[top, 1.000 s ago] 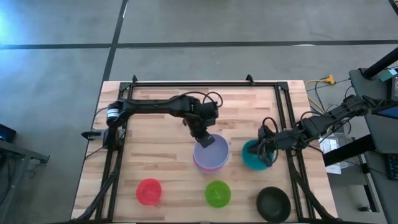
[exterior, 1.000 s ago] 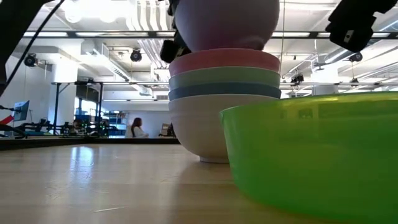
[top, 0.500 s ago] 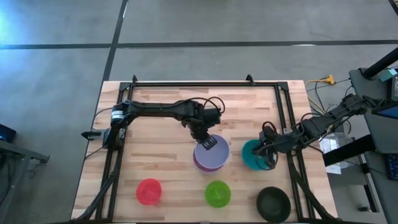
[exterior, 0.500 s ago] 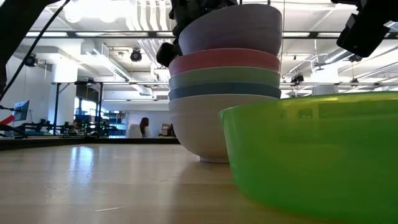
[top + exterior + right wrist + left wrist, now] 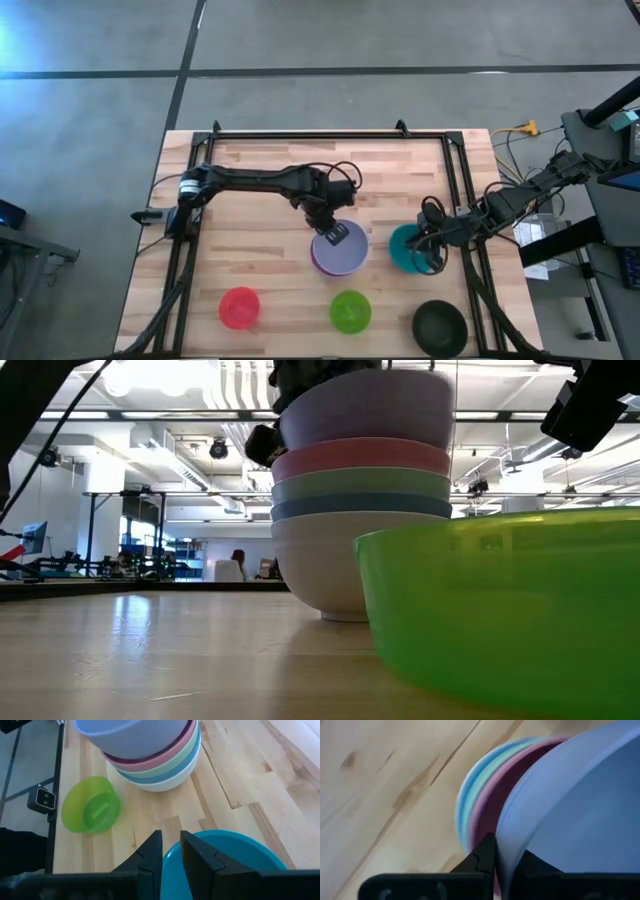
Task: Nest bowls inside each other
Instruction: Stack the purple bowl on top of the pink bowl
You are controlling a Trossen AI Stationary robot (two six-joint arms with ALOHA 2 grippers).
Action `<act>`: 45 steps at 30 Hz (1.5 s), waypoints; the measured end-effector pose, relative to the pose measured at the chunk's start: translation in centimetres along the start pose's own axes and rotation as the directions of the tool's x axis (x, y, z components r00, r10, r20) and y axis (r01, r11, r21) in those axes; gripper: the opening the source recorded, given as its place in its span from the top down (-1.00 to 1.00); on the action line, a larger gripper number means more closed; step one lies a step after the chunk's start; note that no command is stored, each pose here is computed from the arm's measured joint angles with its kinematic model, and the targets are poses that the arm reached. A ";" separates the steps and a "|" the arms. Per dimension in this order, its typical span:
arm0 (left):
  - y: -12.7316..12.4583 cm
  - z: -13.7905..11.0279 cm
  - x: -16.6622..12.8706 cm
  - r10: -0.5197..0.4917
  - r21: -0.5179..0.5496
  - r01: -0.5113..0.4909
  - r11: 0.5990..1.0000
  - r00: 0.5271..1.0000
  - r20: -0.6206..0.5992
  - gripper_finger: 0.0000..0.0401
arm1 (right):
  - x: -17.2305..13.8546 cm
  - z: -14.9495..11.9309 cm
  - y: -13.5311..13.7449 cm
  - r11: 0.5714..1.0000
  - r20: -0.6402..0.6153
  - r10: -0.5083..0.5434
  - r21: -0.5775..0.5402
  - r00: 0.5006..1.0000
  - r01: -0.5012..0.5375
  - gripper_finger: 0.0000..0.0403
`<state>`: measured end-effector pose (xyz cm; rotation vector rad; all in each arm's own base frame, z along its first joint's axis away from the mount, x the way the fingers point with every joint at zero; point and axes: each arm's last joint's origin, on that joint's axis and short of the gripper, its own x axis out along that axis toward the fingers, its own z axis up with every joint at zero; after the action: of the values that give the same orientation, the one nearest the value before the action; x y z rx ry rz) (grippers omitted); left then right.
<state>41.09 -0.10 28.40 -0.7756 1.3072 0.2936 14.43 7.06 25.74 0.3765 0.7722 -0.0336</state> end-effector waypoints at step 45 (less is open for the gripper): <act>-0.3 0.4 0.8 0.022 0.075 -0.020 0.997 0.999 -0.027 -0.04 | -0.2 -0.4 0.6 0.999 -0.008 0.033 0.030 0.999 -0.032 0.68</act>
<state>41.76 -0.28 27.79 -0.7052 1.3461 0.2501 14.16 7.71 25.78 0.4175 0.7749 -0.0128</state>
